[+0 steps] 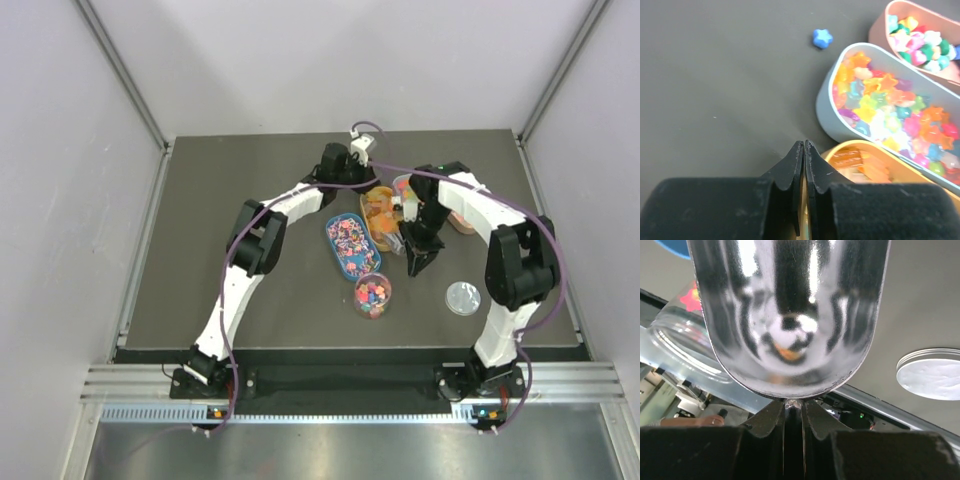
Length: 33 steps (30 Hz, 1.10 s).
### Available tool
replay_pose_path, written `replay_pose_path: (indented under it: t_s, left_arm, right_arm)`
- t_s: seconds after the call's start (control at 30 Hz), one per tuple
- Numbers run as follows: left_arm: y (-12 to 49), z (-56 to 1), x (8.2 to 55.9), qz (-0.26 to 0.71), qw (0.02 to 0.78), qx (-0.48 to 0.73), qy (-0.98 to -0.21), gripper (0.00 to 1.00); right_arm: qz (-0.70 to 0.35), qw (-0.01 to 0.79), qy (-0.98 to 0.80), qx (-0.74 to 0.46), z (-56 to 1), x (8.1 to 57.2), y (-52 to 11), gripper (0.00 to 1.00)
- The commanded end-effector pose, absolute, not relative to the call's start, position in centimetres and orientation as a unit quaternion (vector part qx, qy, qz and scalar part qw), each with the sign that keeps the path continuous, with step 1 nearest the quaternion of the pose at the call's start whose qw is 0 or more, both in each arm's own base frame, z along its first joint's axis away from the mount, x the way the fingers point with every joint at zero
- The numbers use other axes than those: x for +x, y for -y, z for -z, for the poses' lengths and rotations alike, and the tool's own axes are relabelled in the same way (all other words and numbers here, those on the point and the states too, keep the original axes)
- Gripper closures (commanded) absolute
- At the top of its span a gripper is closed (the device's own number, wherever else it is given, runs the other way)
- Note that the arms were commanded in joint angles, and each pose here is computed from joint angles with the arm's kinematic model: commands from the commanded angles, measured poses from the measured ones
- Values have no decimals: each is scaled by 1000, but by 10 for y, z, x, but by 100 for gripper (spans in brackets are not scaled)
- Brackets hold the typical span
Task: Pack the candies
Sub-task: Scoop the fake candies from the storage box.
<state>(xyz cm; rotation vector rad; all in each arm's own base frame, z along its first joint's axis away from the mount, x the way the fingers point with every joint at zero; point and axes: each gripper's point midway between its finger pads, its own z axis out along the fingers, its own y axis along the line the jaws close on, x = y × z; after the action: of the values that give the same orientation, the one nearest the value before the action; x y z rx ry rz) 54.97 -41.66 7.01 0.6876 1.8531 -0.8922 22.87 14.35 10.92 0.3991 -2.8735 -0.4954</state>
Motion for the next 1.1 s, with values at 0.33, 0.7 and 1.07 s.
replay_pose_path:
  t_s: [0.33, 0.7, 1.07]
  left_arm:
    - [431, -134, 517, 413, 492, 290, -709, 91]
    - [431, -156, 492, 435, 493, 294, -694, 92]
    - [425, -176, 472, 450, 493, 298, -682, 92]
  right_arm:
    - [115, 159, 972, 125, -100, 229, -141, 100]
    - [84, 117, 977, 158, -87, 274, -154, 100]
    - [68, 116, 974, 183, -72, 302, -141, 100]
